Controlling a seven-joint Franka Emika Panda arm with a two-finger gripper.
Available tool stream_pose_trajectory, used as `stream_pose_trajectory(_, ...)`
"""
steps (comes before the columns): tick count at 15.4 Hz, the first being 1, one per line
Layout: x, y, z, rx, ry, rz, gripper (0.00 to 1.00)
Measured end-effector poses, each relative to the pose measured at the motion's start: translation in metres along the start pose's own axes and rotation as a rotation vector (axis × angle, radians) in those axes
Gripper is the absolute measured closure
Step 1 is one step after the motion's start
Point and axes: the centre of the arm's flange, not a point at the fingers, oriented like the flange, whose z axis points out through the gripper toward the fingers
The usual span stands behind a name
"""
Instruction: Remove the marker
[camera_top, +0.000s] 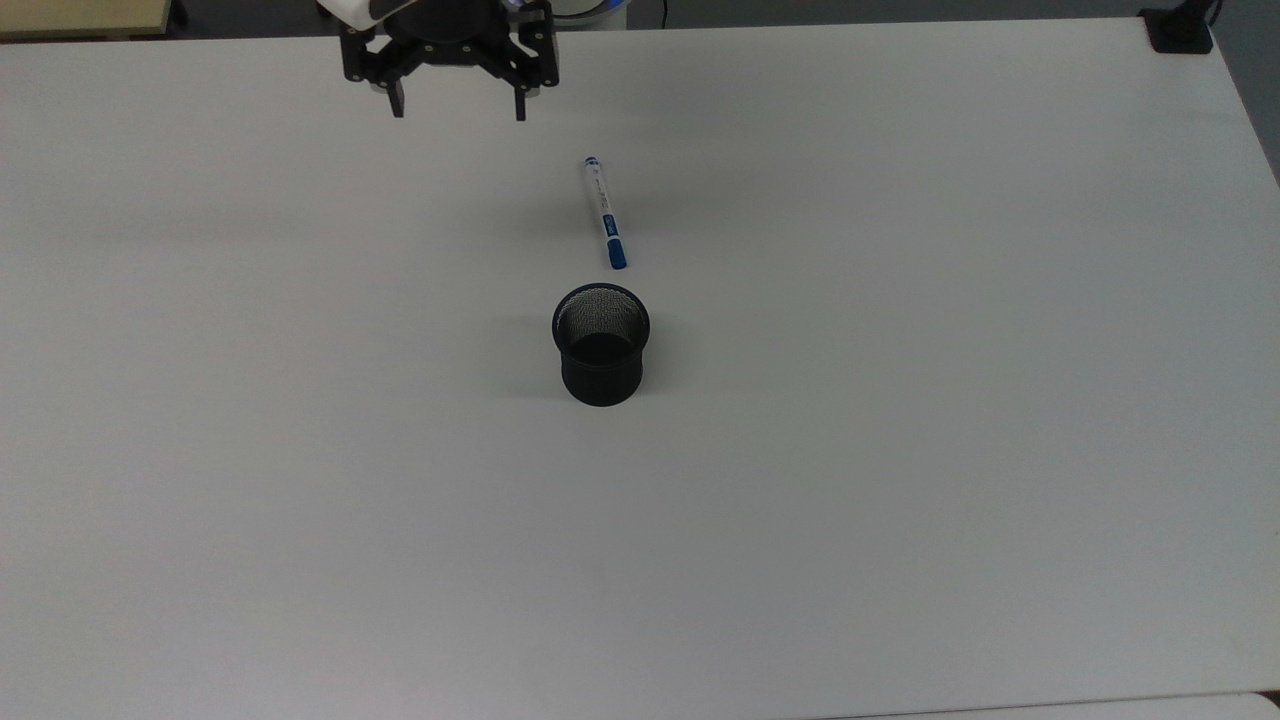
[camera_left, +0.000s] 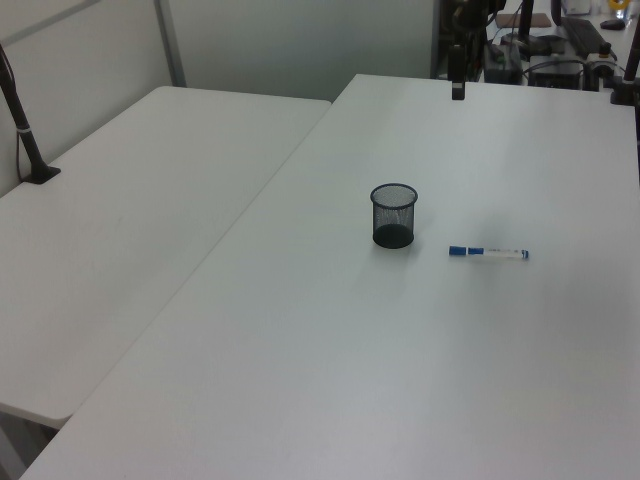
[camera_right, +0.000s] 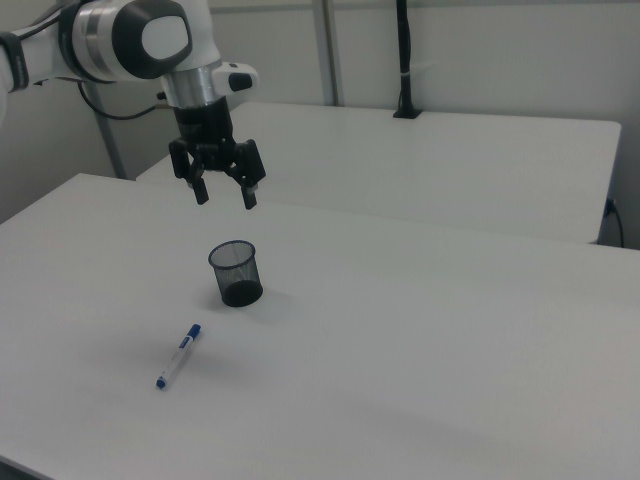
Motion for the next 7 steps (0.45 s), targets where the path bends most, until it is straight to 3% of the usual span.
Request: stream_pose_trajectory(7,-0.0005,0.0046,0.0016,0.000,-0.003,0.142,0.00)
